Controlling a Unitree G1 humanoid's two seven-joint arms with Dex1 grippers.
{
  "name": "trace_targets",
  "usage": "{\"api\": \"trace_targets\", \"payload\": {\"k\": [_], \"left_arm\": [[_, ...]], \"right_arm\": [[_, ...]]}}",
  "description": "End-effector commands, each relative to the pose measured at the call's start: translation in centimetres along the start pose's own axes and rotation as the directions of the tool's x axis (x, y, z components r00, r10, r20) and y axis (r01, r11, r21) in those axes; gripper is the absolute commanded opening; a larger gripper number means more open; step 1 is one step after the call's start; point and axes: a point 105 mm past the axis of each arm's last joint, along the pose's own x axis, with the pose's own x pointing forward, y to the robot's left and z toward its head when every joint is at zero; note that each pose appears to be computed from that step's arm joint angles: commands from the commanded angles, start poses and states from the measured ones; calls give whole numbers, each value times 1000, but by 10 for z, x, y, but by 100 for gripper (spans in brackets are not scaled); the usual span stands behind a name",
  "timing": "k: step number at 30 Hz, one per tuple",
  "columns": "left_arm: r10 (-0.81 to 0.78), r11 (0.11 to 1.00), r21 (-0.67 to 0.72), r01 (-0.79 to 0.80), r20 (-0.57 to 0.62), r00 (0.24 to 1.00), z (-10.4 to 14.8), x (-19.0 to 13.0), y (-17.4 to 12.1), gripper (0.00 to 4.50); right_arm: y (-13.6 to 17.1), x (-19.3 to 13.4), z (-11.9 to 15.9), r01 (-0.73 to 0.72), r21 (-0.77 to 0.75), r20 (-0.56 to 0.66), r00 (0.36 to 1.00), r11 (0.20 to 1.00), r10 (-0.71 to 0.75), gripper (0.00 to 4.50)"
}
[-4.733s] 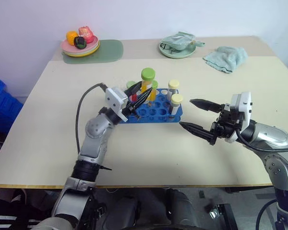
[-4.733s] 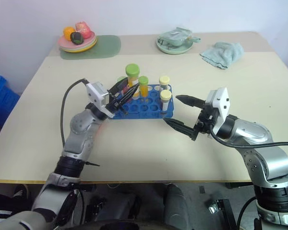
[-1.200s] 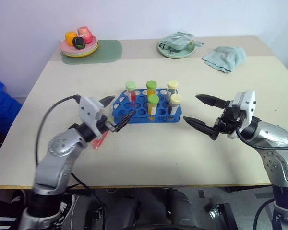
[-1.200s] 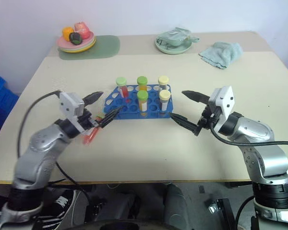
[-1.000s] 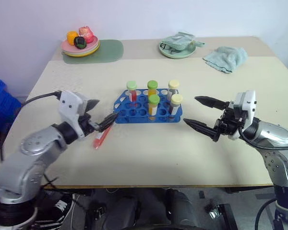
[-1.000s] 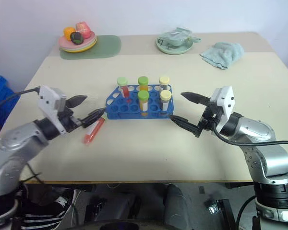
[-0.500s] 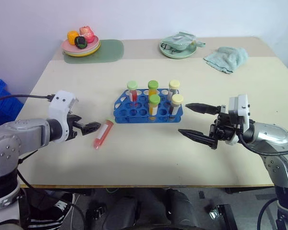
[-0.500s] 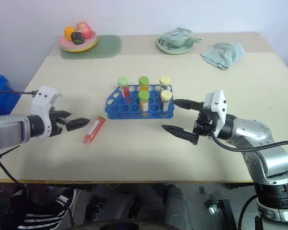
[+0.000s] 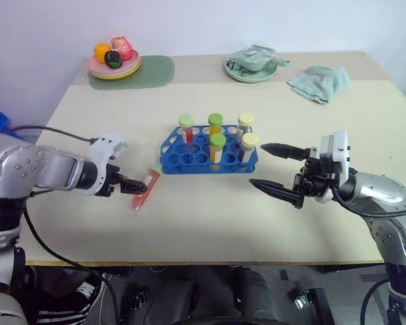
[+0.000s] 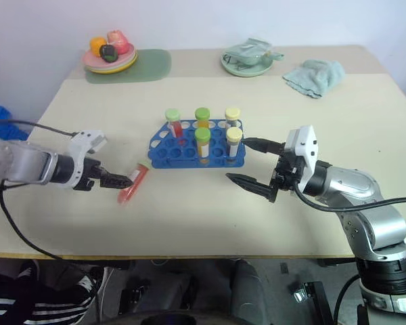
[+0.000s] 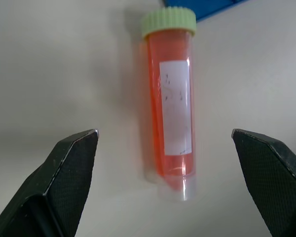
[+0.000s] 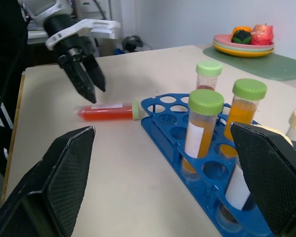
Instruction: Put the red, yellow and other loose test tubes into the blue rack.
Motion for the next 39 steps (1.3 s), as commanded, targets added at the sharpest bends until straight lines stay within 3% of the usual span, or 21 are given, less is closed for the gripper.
{"api": "trace_targets", "payload": {"k": [1, 8, 31, 34, 38, 39], "left_arm": [[-24, 1000, 15, 24, -18, 1000, 13, 8, -7, 443], [-38, 999, -1, 38, -50, 998, 18, 18, -8, 443], [-22, 1000, 5, 23, -158, 987, -9, 26, -1, 443], [-23, 1000, 2, 24, -156, 987, -10, 30, -2, 361], [-28, 1000, -9, 27, -157, 987, -12, 32, -2, 167], [-25, 1000, -11, 23, -158, 987, -12, 32, -2, 167]], "right_arm": [[4, 2, 10, -7, -40, 29, 1000, 999, 8, 450], [1, 0, 11, 6, -51, 23, 1000, 999, -5, 450], [0, 2, 11, 42, -55, 31, 999, 998, -41, 450], [-1, 2, 11, 45, -58, 29, 999, 997, -43, 450], [-1, 1, 11, 48, -61, 26, 999, 997, -47, 450], [-1, 1, 11, 49, -62, 26, 999, 997, -47, 450]]}}
